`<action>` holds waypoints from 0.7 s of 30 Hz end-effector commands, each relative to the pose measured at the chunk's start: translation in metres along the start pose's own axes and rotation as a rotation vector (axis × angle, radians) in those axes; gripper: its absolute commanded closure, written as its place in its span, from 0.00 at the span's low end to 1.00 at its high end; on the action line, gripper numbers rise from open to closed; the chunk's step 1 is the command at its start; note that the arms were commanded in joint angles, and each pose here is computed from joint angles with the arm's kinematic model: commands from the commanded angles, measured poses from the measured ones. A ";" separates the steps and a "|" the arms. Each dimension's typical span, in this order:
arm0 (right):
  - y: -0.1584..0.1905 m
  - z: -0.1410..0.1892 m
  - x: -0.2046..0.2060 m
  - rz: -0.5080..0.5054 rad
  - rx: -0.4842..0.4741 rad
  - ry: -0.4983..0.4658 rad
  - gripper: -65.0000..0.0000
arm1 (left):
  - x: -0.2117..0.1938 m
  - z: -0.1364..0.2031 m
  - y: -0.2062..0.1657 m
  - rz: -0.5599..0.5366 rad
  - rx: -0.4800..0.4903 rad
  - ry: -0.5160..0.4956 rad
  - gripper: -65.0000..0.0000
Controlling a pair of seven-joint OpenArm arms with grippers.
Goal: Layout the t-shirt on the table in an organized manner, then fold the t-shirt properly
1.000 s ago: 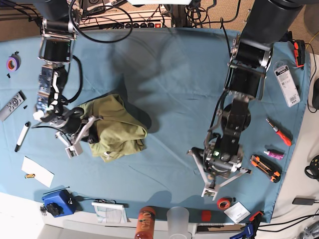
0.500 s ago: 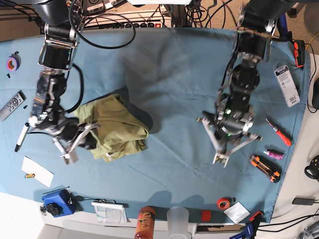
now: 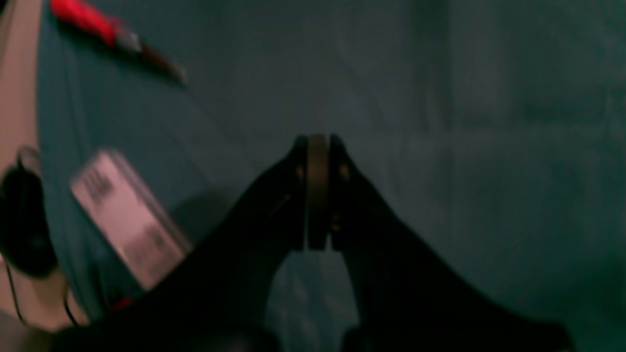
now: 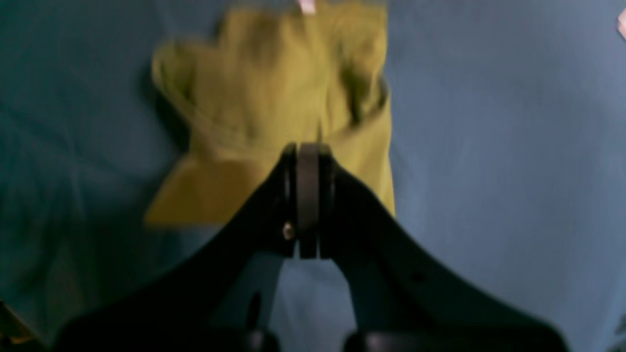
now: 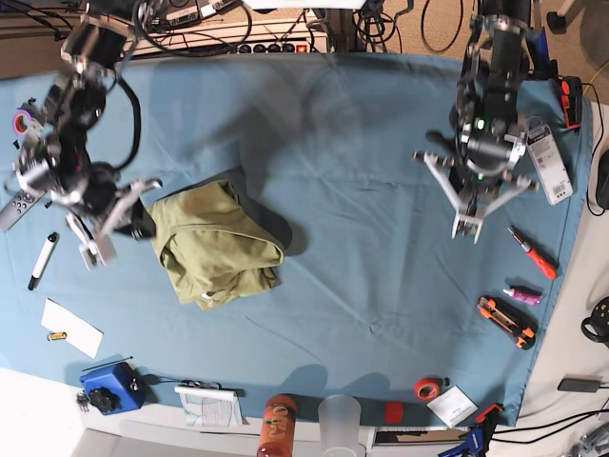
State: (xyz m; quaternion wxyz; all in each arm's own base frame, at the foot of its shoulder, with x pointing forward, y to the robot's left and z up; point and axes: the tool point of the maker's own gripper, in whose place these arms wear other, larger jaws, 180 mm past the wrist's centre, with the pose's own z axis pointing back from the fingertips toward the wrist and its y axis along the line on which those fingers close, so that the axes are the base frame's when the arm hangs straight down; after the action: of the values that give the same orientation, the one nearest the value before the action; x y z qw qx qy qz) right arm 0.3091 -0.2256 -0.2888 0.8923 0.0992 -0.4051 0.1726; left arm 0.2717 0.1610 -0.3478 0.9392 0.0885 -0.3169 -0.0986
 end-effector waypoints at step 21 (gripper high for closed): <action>0.049 0.118 -0.154 -0.046 0.019 0.393 1.00 | -0.147 0.080 0.005 0.040 -0.031 0.259 1.00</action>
State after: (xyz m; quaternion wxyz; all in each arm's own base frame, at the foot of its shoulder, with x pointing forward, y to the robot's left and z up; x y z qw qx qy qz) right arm 0.1086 -0.2525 -0.3341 0.9610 0.0862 -0.2064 0.1627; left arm 0.1059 0.1922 -0.3747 0.9779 0.0759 -0.1818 -0.0696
